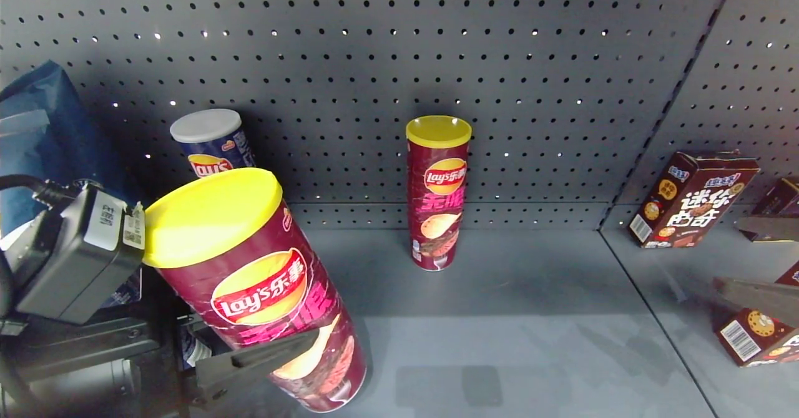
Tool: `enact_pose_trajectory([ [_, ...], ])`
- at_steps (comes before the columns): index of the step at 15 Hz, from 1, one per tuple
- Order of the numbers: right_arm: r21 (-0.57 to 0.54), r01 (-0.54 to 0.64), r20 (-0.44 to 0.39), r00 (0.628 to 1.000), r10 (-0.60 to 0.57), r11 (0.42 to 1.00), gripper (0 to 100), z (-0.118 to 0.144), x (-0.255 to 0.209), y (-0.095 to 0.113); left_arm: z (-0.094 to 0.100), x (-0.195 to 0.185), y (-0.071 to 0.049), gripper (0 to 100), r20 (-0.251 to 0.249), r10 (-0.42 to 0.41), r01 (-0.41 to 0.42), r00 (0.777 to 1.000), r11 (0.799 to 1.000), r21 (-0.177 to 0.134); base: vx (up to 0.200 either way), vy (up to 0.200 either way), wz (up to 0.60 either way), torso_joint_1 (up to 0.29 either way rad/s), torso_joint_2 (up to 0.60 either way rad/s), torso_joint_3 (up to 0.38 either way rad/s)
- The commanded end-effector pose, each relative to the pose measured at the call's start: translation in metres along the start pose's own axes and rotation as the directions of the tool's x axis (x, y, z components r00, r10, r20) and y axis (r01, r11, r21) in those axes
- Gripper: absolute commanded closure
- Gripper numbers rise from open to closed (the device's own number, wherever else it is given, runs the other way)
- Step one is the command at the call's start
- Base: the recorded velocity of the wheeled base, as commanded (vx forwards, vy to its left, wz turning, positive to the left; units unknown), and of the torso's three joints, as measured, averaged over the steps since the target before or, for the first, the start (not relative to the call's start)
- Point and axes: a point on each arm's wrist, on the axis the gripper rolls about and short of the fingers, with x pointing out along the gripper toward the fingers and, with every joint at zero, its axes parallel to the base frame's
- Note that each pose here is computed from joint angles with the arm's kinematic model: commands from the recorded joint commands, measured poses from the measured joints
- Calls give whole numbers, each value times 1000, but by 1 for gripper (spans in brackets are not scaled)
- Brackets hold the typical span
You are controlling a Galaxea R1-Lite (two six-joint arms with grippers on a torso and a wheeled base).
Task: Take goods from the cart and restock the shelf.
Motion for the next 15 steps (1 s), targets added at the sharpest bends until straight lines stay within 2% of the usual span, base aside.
enact_pose_trajectory([
  [1, -22, -1, -27, 1000, 0, 1000, 0, 0, 21, -5, -1, 1, 0, 100, -6, -1, 1, 1000, 1000, -2, 0, 0, 0, 0, 0, 0],
  [5, -44, -35, -3, 999, 35, 998, 0, 7, 49, -1, -1, 0, 0, 100, -4, -1, 1, 1000, 1000, -3, 0, 0, 0, 0, 0, 0],
  [10, -46, -28, -24, 999, 26, 999, 0, 16, 68, -3, -2, 0, 0, 100, -4, -2, 2, 1000, 1000, -3, 0, 0, 0, 0, 0, 0],
  [15, -100, -36, -75, 997, 29, 994, 0, 12, 90, -5, -2, 0, 0, 100, -7, -3, 3, 1000, 1000, -4, 0, 0, 0, 0, 0, 0],
])
